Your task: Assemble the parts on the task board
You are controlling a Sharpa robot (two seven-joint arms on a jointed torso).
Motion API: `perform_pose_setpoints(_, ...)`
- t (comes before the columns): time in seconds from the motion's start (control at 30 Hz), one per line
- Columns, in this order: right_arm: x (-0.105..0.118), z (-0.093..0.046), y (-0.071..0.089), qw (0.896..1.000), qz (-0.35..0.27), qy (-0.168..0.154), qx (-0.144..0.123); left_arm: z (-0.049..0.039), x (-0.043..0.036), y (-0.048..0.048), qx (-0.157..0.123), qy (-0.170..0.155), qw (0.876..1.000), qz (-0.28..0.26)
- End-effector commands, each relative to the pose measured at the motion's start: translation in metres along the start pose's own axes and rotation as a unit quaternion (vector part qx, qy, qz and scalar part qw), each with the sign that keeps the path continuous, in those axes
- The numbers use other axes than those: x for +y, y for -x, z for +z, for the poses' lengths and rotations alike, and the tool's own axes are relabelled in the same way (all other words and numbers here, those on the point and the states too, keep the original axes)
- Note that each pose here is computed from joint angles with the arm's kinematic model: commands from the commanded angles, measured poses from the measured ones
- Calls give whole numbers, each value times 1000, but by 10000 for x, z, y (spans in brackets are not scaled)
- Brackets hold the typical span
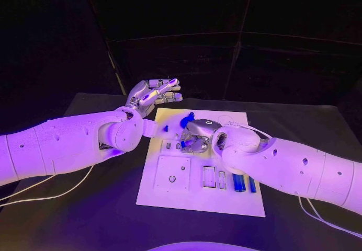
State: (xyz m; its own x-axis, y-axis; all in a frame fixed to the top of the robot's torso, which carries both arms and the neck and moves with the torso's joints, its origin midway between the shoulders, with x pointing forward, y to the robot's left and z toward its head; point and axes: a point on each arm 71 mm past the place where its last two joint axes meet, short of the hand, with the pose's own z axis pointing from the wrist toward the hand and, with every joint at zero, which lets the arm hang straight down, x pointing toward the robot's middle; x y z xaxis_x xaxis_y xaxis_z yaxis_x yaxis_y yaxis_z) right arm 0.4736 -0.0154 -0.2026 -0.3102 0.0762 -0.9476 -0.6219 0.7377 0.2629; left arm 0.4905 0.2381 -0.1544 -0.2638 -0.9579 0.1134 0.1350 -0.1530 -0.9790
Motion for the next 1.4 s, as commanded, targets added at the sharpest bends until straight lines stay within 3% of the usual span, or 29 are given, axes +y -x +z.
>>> perform_pose_setpoints(0.03,-32,-3,-11,1000,-2,-14,-10,7,-17,-11,4,-7,1000,-2)
perform_pose_setpoints(0.33,-21,-9,16,999,7,-12,-34,7,-18,-10,4,-7,1000,-2)
perform_pose_setpoints(0.53,6,-76,44,998,17,6,-65,8,-16,-4,3,-6,1000,-1)
perform_pose_setpoints(0.7,5,-262,123,990,56,63,-114,0,-4,38,0,6,1000,11)
perform_pose_setpoints(0.87,-56,-486,199,980,93,107,-137,-6,23,93,13,28,999,43)
perform_pose_setpoints(0.97,-139,-616,264,977,112,114,-141,-9,54,137,26,50,995,78)
perform_pose_setpoints(1.2,-530,-887,438,973,176,76,-131,-81,127,224,63,128,972,189)
perform_pose_setpoints(1.4,-946,-1079,609,965,217,24,-147,-122,192,238,101,217,931,275)
